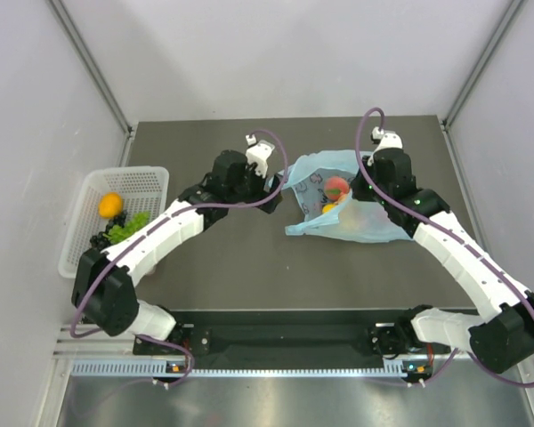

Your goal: Place the fake fruits into the plastic bag and tie a complex knot

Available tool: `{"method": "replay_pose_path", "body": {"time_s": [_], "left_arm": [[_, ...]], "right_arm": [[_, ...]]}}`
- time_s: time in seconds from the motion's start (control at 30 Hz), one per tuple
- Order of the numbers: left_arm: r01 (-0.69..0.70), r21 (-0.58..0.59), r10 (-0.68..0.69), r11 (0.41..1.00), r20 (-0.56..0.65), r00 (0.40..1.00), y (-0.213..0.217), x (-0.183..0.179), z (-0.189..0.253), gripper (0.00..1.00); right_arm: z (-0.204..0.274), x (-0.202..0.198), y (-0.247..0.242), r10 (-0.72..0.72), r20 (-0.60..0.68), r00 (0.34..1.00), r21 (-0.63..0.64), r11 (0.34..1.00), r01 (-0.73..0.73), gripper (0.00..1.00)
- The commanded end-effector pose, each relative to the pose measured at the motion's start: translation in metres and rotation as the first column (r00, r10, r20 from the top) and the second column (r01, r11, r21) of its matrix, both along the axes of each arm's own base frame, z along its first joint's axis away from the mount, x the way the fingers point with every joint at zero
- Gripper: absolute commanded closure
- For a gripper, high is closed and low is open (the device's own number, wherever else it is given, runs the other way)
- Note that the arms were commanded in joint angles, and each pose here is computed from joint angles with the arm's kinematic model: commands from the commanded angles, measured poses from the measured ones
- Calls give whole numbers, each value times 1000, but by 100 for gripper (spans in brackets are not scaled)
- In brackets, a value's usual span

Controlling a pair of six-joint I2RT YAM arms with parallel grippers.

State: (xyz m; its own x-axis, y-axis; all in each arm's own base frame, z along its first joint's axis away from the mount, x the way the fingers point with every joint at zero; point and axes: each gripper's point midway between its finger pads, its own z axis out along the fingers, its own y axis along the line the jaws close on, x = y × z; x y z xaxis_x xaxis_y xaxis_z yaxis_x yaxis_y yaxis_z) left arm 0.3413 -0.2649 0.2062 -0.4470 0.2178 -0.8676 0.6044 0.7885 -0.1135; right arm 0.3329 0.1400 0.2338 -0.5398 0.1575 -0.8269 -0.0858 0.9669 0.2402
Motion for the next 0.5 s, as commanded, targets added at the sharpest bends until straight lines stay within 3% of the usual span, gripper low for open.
{"method": "replay_pose_path", "body": {"time_s": [0.0, 0.33, 0.47], "left_arm": [[116, 123, -119, 986, 14, 993, 8, 9, -23, 9], [154, 197, -168, 968, 54, 984, -5, 64, -52, 14], [86, 215, -112, 973, 112, 987, -4, 91, -51, 17]], "right_arm": [[23, 10, 3, 3, 70, 998, 44, 999, -6, 100], [32, 12, 1, 8, 79, 997, 33, 999, -11, 100], [34, 13, 1, 12, 81, 997, 30, 999, -14, 100]]}}
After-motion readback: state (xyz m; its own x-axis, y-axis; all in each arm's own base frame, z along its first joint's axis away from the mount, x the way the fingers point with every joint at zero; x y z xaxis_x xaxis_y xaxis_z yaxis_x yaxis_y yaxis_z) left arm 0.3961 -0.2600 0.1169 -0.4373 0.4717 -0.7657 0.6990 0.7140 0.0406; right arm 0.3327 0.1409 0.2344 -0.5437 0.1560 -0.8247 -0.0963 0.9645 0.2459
